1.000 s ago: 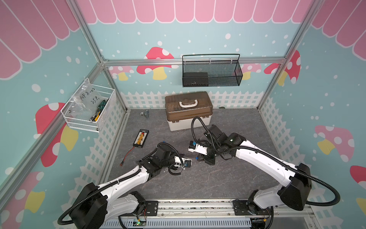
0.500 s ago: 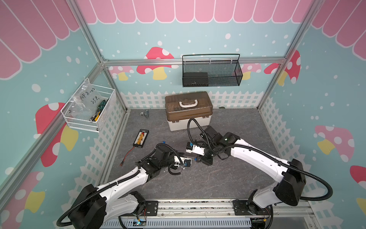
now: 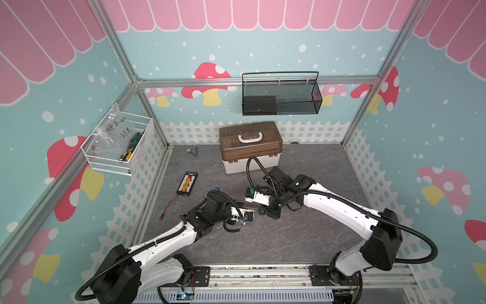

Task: Insert stoppers into test tubes
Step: Insert the stopper into the test tube.

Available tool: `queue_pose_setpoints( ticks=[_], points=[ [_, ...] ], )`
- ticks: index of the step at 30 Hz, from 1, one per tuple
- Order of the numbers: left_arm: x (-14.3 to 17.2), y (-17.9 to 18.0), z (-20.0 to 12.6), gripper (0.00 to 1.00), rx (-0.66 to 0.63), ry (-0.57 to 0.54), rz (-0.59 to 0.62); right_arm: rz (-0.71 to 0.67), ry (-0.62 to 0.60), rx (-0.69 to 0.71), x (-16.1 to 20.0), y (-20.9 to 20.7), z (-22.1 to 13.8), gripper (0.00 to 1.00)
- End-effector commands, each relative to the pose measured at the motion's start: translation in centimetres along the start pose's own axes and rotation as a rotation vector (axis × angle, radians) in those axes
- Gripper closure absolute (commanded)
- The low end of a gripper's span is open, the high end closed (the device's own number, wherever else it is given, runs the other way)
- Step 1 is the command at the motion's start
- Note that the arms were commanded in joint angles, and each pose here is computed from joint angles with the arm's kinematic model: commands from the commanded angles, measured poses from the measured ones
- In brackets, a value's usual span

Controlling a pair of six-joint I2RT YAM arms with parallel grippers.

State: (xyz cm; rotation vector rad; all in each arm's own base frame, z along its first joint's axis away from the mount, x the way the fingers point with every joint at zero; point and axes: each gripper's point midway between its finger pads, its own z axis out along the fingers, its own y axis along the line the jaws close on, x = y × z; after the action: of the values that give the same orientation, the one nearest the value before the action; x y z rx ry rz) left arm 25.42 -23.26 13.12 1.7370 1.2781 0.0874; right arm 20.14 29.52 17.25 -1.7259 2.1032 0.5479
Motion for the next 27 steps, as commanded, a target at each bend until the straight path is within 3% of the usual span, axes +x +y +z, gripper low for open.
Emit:
queue_pose_setpoints(
  ticks=[1, 14, 27],
  points=[
    [-1.4, 0.3, -0.4, 1.0, -0.016, -0.061, 0.02, -0.016, -0.015, 0.001, -1.1, -0.1, 0.2, 1.0],
    [-1.0, -0.2, 0.0, 1.0, -0.051, 0.011, 0.147, 0.08, -0.03, -0.006, -3.8, -1.3, 0.7, 1.0],
    [-4.9, -1.5, -1.2, 1.0, -0.133, -0.134, 0.325, 0.15, -0.141, -0.027, -8.9, -2.5, -0.2, 1.0]
  ],
)
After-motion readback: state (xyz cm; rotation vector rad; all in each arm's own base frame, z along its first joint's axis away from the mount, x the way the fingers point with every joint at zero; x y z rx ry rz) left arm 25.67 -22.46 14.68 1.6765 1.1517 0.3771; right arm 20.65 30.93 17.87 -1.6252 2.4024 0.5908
